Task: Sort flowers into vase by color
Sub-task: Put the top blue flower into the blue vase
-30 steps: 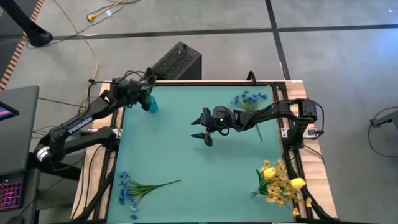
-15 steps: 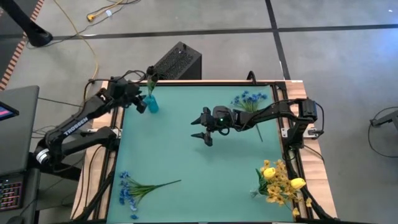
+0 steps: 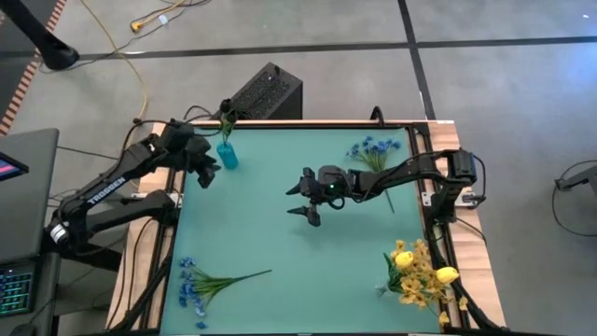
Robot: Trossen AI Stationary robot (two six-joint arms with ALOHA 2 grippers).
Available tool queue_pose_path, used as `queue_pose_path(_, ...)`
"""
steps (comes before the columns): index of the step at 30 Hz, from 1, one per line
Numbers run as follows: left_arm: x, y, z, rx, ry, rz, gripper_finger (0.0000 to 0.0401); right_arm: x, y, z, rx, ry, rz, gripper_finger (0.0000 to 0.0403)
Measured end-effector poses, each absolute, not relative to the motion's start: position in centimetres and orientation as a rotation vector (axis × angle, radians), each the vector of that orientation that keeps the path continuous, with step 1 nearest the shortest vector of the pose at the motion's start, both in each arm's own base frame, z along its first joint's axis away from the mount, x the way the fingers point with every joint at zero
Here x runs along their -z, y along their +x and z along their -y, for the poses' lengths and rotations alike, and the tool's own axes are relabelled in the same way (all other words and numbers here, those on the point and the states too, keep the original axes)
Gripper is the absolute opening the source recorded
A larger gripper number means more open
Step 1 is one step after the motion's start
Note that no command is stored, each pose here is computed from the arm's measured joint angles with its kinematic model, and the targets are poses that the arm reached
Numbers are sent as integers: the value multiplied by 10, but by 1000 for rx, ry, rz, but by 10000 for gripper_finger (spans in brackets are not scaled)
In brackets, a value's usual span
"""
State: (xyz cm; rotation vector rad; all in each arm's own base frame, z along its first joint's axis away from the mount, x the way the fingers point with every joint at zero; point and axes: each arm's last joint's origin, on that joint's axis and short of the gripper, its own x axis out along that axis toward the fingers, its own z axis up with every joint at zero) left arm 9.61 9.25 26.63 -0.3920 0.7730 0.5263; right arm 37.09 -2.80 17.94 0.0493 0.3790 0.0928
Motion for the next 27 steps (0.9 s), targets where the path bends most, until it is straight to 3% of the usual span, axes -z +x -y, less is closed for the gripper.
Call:
queue_pose_path(6,-268,109,-73,-401,-392,-777,132,-182,374,30,-72,39,-572,317)
queue_pose_path(12,-267,119,-56,-331,-393,-798,132,-192,366,54,241,63,-923,317)
queue_pose_path(19,-260,129,-42,-313,-288,-794,132,-185,322,93,510,272,-1295,317)
queue_pose_path(27,-261,138,-38,-269,-227,-737,132,-179,264,128,756,396,-1369,311)
